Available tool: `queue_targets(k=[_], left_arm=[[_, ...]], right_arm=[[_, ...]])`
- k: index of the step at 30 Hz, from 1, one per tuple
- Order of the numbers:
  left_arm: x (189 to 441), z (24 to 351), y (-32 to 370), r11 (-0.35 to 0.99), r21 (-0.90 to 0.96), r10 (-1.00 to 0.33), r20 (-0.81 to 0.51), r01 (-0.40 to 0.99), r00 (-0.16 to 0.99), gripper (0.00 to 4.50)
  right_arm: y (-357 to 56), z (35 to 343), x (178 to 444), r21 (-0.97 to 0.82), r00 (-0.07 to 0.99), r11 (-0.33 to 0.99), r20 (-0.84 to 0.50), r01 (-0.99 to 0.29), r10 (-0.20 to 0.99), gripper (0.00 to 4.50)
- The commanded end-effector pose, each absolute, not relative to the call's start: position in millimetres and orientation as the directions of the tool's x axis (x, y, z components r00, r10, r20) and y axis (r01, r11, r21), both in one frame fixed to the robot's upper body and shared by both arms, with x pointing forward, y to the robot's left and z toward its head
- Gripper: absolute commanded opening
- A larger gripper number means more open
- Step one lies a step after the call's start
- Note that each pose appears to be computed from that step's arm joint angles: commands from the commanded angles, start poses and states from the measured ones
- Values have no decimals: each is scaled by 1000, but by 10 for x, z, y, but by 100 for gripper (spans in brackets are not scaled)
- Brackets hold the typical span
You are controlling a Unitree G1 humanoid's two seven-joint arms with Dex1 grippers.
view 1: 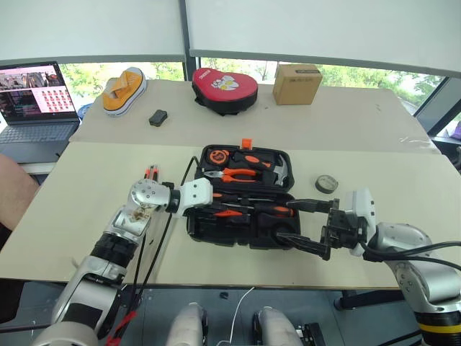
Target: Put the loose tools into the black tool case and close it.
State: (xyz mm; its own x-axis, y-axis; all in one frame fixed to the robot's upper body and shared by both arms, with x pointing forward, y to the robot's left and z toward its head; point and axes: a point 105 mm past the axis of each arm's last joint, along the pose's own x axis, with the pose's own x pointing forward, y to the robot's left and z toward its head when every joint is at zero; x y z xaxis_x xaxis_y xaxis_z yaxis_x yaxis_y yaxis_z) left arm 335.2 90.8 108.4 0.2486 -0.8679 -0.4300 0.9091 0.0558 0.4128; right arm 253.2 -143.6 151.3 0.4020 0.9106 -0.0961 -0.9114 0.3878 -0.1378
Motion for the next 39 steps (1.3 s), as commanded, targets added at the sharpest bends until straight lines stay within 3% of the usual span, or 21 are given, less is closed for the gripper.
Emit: queue_targets(k=[1, 3, 4, 6, 8, 13, 15, 16, 18, 20, 25, 34, 39], left_arm=[[3339, 1116, 972, 139, 407, -887, -355, 903, 296, 2], [3340, 1367, 1065, 243, 389, -914, -216, 889, 344, 2], [3301, 1495, 1125, 274, 372, -925, -150, 887, 349, 52], [3200, 1680, 1328, 344, 375, -917, -63, 861, 394, 109], [3126, 1766, 1629, 468, 372, -862, -6, 801, 506, 184], [2810, 1547, 2493, 711, 315, -639, -81, 628, 765, 358], [2592, 1433, 2977, 839, 258, -468, -111, 480, 877, 432], [2488, 1390, 3157, 878, 238, -395, -130, 416, 909, 446], [2153, 1276, 3624, 952, 202, -195, -183, 231, 964, 446], [1979, 1264, 3759, 972, 179, -121, -188, 155, 975, 446], [1927, 1263, 3578, 976, 119, -153, -215, 181, 965, 446], [2775, 1398, 2928, 977, 3, -204, -271, 213, 941, 446], [3195, 1337, 2717, 993, -13, -114, -266, 115, 957, 446]], right_arm=[[-1444, 1625, 2517, -180, 406, 391, -51, -903, 913, 450], [-1508, 1642, 2516, -195, 421, 408, -29, -892, 906, 450], [-1550, 1664, 2518, -211, 431, 419, -9, -883, 902, 450], [-1654, 1710, 2525, -250, 456, 450, 34, -858, 889, 450], [-1755, 1751, 2540, -276, 483, 484, 76, -831, 872, 450], [-1887, 1683, 2518, -305, 494, 500, 101, -811, 863, 450], [-1900, 1614, 2475, -314, 462, 462, 80, -830, 883, 450], [-1906, 1594, 2462, -315, 449, 449, 75, -836, 890, 450], [-1930, 1607, 2485, -286, 450, 462, 111, -839, 886, 450], [-1938, 1563, 2496, -256, 448, 456, 94, -852, 889, 450], [-1857, 1515, 2500, -271, 407, 414, 84, -869, 910, 450], [-1647, 1735, 2536, -267, 330, 370, 183, -890, 926, 450], [-1567, 1718, 2564, -280, 337, 381, 194, -881, 921, 450]])
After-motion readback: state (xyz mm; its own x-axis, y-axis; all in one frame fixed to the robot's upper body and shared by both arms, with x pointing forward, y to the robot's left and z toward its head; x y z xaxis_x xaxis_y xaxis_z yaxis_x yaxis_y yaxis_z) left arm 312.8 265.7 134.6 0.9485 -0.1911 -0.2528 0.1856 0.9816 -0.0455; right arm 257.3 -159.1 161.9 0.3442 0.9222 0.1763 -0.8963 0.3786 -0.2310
